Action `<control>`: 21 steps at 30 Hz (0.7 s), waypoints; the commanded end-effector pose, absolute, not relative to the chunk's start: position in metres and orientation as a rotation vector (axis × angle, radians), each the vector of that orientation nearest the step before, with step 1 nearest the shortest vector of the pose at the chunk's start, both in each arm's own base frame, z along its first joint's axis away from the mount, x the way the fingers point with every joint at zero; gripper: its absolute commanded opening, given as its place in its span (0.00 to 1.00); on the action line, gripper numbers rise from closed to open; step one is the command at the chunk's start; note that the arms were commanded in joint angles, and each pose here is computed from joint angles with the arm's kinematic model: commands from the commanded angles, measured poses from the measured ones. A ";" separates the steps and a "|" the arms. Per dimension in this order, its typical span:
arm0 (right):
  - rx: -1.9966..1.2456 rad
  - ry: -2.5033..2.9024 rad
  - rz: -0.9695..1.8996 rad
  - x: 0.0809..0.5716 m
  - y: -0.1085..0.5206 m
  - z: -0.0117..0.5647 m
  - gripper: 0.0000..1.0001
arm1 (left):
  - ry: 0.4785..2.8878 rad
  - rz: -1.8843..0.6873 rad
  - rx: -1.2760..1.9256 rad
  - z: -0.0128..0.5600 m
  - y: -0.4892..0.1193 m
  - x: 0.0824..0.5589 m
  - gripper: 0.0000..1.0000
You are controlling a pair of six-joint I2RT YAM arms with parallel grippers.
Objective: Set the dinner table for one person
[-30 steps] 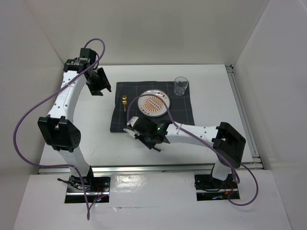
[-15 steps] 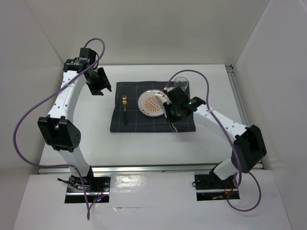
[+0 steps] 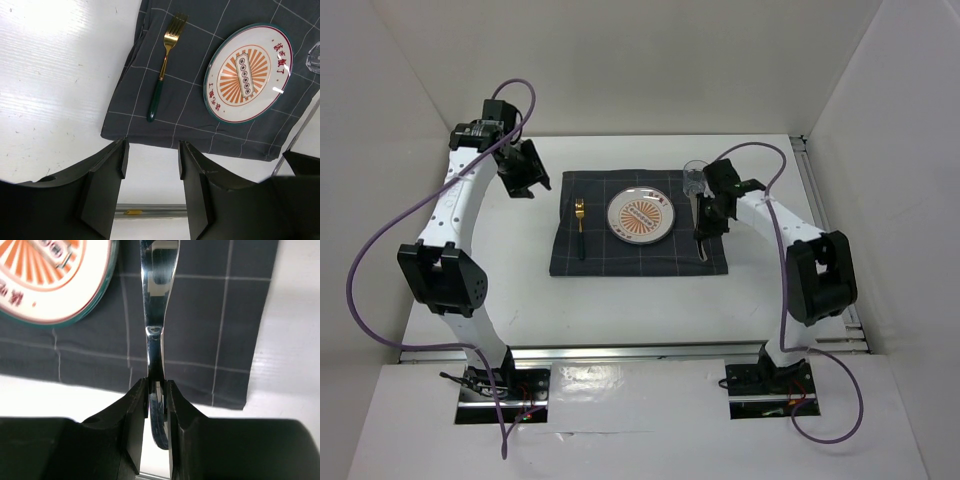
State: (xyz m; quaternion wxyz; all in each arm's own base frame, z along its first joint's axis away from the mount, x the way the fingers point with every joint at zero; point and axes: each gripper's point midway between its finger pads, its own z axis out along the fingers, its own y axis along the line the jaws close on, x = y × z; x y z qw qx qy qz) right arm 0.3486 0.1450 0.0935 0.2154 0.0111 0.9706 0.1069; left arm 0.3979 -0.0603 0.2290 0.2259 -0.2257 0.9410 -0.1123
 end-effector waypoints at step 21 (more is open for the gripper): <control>0.237 2.694 0.341 0.395 0.140 0.059 0.00 | 2.547 -0.293 -0.605 0.242 -0.047 0.392 0.61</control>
